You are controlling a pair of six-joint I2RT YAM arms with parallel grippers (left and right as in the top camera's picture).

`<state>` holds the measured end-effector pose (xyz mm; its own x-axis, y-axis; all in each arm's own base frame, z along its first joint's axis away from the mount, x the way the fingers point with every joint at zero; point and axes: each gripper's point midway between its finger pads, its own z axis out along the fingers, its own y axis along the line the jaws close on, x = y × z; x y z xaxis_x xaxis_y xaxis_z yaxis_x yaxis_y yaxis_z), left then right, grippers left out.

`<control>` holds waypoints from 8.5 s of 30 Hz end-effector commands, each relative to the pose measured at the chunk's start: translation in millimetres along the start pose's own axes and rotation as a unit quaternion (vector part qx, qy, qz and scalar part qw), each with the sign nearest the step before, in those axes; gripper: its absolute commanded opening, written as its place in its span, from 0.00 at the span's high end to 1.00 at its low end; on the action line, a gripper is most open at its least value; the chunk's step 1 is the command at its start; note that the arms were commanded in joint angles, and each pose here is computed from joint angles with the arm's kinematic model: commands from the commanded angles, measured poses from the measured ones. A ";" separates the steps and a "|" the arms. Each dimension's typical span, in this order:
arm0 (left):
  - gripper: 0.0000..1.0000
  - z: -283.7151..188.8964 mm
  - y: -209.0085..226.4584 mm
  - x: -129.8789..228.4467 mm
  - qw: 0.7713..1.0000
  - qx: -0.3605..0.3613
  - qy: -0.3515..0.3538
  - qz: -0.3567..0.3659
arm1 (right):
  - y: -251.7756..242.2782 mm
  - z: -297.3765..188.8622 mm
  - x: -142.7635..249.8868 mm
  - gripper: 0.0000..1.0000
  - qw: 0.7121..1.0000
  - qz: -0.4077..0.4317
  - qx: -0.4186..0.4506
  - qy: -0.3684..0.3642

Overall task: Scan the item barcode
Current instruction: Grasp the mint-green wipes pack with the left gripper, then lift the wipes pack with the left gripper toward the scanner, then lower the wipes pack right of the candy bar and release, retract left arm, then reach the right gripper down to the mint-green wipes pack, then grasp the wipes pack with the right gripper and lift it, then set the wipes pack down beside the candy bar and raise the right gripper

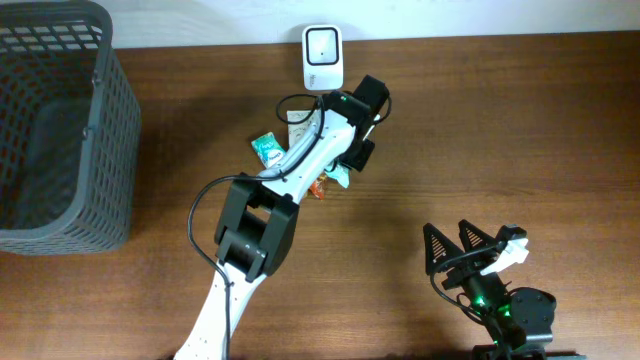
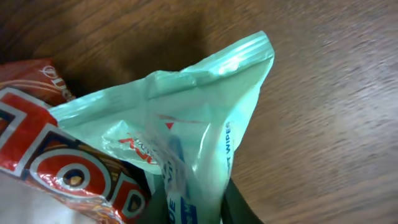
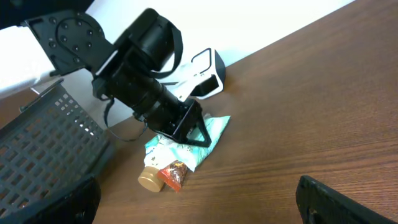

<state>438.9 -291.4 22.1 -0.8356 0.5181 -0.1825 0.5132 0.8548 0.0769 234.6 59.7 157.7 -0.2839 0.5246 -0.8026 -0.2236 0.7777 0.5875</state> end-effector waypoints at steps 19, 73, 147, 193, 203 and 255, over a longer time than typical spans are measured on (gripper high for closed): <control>0.99 -359.9 18.0 -9.4 0.770 0.610 -0.136 -0.128 | -4.7 -0.5 0.7 0.01 1.000 -0.002 0.013 0.001; 0.56 -52.8 -27.4 -8.6 0.980 0.154 0.049 -0.116 | -4.7 -0.5 0.7 0.01 1.000 -0.002 0.013 0.001; 0.01 -216.1 216.9 4.7 0.931 0.103 -0.156 -0.312 | -27.7 175.0 116.4 0.31 0.721 -0.137 0.401 0.548; 0.01 -216.1 216.9 4.7 0.932 0.103 -0.156 -0.312 | -96.7 138.2 68.4 0.33 0.709 0.175 0.214 0.649; 0.01 -216.1 216.9 4.7 0.932 0.103 -0.156 -0.312 | -80.9 149.4 39.5 0.11 0.717 0.091 0.221 0.655; 0.01 -216.1 216.9 4.7 0.931 0.103 -0.156 -0.312 | -10.0 222.6 -11.3 0.01 0.824 0.119 0.134 0.537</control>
<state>503.2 -100.3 250.4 -0.9028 -0.1350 -0.4083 0.0057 0.9456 -0.3253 442.1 126.8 128.6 -0.9832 0.1809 0.0241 0.1627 0.8090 0.5648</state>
